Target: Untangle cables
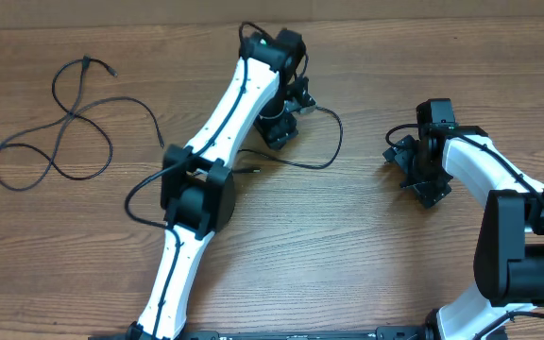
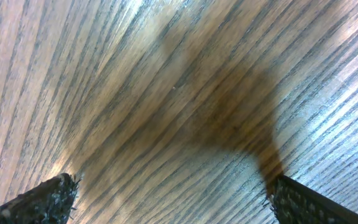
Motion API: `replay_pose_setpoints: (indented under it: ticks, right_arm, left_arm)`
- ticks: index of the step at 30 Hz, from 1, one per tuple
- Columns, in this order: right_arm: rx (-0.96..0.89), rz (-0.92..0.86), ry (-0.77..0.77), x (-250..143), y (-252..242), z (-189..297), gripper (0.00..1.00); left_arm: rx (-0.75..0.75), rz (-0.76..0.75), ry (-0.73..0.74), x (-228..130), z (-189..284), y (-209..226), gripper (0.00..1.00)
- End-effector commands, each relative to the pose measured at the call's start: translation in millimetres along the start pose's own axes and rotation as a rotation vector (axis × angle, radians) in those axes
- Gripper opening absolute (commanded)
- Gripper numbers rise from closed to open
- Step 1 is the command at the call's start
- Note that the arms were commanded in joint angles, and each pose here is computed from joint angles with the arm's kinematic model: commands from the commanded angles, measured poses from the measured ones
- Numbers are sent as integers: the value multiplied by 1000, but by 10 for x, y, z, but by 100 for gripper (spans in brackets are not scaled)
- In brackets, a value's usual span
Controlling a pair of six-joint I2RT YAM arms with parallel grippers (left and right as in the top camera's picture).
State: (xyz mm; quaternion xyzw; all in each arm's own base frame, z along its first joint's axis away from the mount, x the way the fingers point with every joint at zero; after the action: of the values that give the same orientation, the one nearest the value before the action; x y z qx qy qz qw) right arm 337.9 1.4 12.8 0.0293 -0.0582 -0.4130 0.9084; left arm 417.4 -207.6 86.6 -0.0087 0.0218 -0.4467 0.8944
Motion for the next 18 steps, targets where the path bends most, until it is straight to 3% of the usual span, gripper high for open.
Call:
replay_pose_setpoints:
  ticks: [1,5,18]
  right_arm:
    - [-55,-4,39,-107,-164,-204,100]
    - [-58,-4,41,-111,-170,-204,100]
    - [-57,-2,41,-111,-170,-204,100]
  left_arm:
    - [-9,-168,6,-112,127,37,68]
    - [-81,-168,10,-228,55,114,64]
    - [-207,-56,-125,-282,43,368,69]
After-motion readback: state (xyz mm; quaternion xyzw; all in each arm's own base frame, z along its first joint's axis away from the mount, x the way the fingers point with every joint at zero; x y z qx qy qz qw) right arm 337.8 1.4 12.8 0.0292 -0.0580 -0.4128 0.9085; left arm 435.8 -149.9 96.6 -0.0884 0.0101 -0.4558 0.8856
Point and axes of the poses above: each gripper's point midway between its finger pads, its own z axis back along the fingers, its own y axis along the line the jaws close on, x = y × z, the point moved 1 cm from there along z, back along the fingers, and after that the axes turned 6 degrees about z, right-handed, at the moved point
